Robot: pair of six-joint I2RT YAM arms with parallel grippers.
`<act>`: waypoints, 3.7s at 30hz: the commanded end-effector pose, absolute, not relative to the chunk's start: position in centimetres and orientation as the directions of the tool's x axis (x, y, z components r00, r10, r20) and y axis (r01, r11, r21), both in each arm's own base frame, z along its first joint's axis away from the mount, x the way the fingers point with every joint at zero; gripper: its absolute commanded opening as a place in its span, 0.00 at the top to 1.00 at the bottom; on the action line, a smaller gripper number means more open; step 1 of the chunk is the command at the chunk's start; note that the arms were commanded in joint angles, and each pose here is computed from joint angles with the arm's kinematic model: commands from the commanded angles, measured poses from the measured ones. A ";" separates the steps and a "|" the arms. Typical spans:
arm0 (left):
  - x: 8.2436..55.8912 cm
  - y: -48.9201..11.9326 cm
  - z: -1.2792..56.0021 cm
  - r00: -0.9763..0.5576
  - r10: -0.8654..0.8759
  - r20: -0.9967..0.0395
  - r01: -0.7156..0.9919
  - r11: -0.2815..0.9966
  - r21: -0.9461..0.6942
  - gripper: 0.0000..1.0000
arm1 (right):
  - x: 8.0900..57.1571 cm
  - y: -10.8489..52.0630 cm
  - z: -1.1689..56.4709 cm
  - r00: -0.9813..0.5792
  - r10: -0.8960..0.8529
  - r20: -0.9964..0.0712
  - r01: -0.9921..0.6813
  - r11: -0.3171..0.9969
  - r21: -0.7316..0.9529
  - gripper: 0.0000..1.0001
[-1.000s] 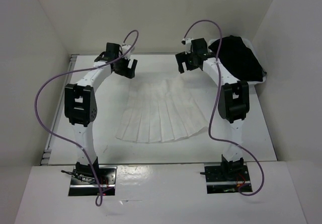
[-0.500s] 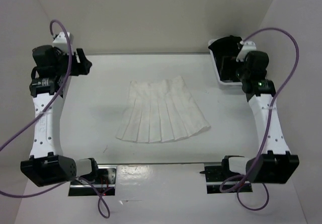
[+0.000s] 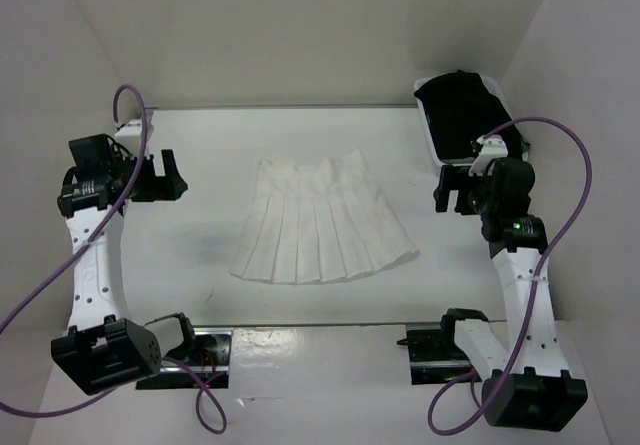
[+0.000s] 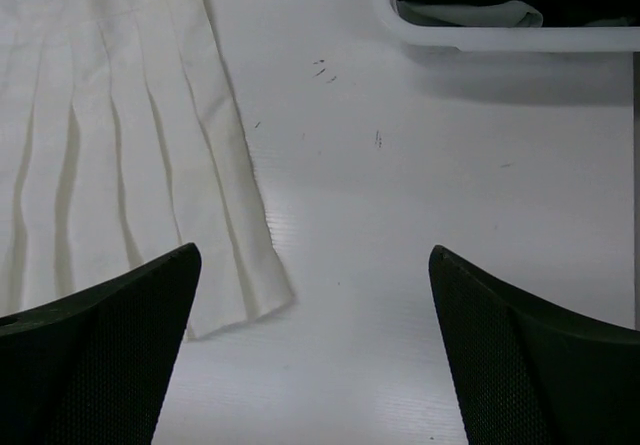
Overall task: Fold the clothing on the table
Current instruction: Flatten the skirt out, then fold the skirt
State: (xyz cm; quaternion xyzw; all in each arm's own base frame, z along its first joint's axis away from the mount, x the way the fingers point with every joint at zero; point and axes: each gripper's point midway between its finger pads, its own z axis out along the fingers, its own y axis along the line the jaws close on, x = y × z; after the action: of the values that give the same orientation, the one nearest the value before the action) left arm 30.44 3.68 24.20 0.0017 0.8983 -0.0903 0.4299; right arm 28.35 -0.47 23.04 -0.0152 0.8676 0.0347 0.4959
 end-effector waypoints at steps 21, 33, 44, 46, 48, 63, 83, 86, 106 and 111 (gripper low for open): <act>38.1 -7.0 16.1 -0.700 0.139 -0.700 0.440 0.857 -0.270 0.00 | 37.7 1.5 22.3 -0.684 -0.122 -0.719 -0.301 0.945 0.126 0.01; 43.1 -12.2 11.4 -0.747 0.223 -0.626 0.510 0.797 -0.325 0.00 | 41.4 13.2 14.9 -0.647 -0.384 -0.658 -0.542 0.840 0.042 0.01; 47.9 -11.0 9.3 -0.759 0.176 -0.627 0.461 0.826 -0.326 0.24 | 46.2 15.6 12.4 -0.690 -0.330 -0.644 -0.528 0.838 0.137 0.10; 48.5 -11.1 9.1 -0.760 0.162 -0.629 0.468 0.808 -0.358 0.24 | 46.4 15.6 12.4 -0.694 -0.331 -0.640 -0.527 0.838 0.139 0.12; 48.9 -11.2 7.9 -0.774 0.151 -0.615 0.468 0.791 -0.395 0.24 | 46.5 15.3 12.5 -0.690 -0.333 -0.642 -0.532 0.836 0.139 0.13; 51.4 -11.2 5.1 -0.788 0.140 -0.600 0.463 0.777 -0.427 0.25 | 46.1 14.3 12.4 -0.710 -0.303 -0.636 -0.510 0.844 0.168 0.13; 53.5 -12.8 4.2 -0.791 0.163 -0.590 0.480 0.763 -0.432 0.38 | 45.6 14.2 12.8 -0.699 -0.319 -0.641 -0.528 0.834 0.162 0.14; 53.4 -12.8 3.7 -0.792 0.170 -0.587 0.483 0.762 -0.431 0.43 | 45.4 14.2 12.7 -0.704 -0.320 -0.634 -0.527 0.834 0.165 0.14; 52.2 -12.8 2.9 -0.794 0.211 -0.571 0.499 0.762 -0.412 0.71 | 50.7 15.4 6.1 -0.726 -0.352 -0.591 -0.558 0.804 0.206 0.17; 52.2 -12.8 3.1 -0.790 0.218 -0.573 0.506 0.760 -0.408 0.71 | 51.4 15.8 5.7 -0.713 -0.367 -0.598 -0.580 0.788 0.208 0.17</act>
State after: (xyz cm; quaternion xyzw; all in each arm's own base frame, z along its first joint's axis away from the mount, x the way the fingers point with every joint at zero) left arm 52.70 -12.59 3.22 0.1859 0.9062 -0.2776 0.2593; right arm 49.64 15.26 3.37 -0.2417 0.9219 0.1845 0.2399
